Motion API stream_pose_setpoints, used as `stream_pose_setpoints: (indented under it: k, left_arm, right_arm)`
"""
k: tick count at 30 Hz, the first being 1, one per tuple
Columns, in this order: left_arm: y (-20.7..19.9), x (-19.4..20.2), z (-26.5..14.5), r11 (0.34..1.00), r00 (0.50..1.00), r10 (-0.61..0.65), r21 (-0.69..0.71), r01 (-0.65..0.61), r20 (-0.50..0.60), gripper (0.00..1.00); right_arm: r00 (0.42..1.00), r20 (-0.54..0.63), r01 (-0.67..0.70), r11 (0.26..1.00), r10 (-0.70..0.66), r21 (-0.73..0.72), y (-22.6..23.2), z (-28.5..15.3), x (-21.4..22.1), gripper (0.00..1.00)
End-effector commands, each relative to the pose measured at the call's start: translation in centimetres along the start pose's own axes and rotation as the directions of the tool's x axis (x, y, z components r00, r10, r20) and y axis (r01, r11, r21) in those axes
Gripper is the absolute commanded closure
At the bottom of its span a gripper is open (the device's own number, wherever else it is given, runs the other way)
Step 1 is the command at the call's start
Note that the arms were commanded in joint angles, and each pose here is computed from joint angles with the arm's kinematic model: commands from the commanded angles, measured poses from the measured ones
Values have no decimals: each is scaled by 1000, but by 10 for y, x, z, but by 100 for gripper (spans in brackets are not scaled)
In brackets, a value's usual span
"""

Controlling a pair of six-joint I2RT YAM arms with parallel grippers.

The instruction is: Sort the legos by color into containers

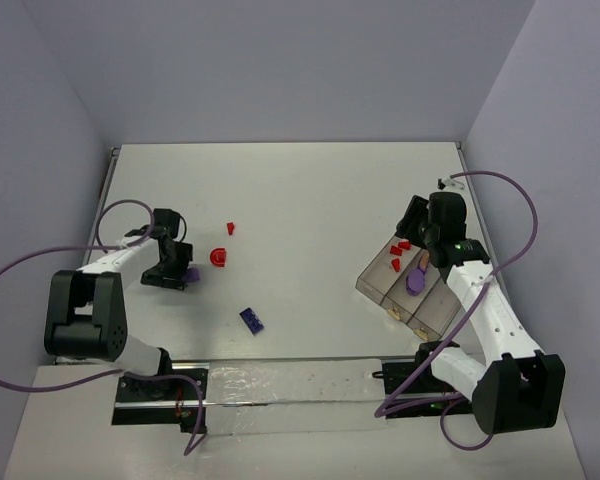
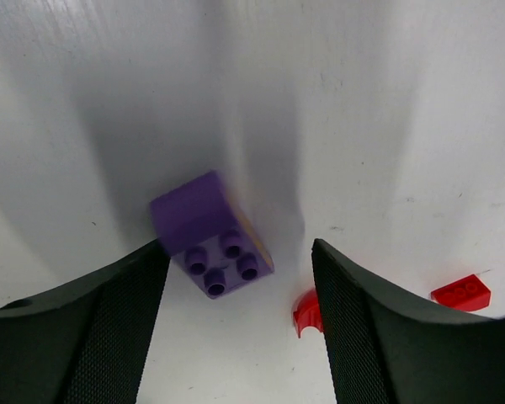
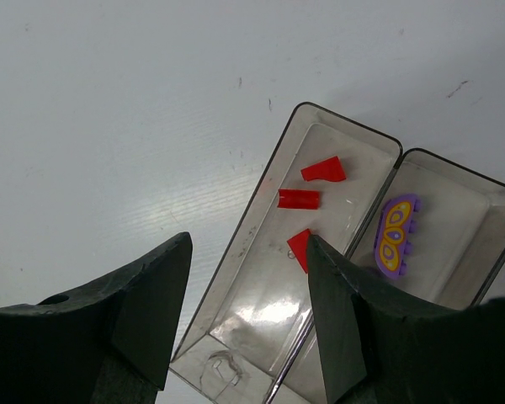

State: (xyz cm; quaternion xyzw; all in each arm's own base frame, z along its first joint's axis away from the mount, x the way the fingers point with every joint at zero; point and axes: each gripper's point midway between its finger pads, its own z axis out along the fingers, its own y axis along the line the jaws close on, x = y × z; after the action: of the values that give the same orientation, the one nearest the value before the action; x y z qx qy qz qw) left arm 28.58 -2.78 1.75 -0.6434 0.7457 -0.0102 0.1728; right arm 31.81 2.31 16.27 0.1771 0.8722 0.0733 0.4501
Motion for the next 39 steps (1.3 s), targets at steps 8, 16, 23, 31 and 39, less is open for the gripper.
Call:
stream_pose_setpoints:
  k: [8,16,23,31,39]
  left_arm:
    - [-37,-5,4,985,988,155,79,-156,24,85]
    - [-113,45,-82,718,839,514,443,-536,181,100]
    - [-135,166,-123,398,568,780,494,-773,262,100]
    - [-136,244,-116,275,434,869,497,-823,236,99]
    - [-128,274,-95,254,373,902,432,-865,218,79]
  right_arm:
    - [999,42,2,999,0,-43,14,-6,-19,36]
    - [998,67,0,999,3,-45,16,-11,-26,36]
    - [998,62,-12,999,15,-50,17,-11,-22,37]
    - [997,80,0,1000,2,-24,11,-20,-24,36]
    - [998,67,-8,999,10,-38,13,-18,-19,37]
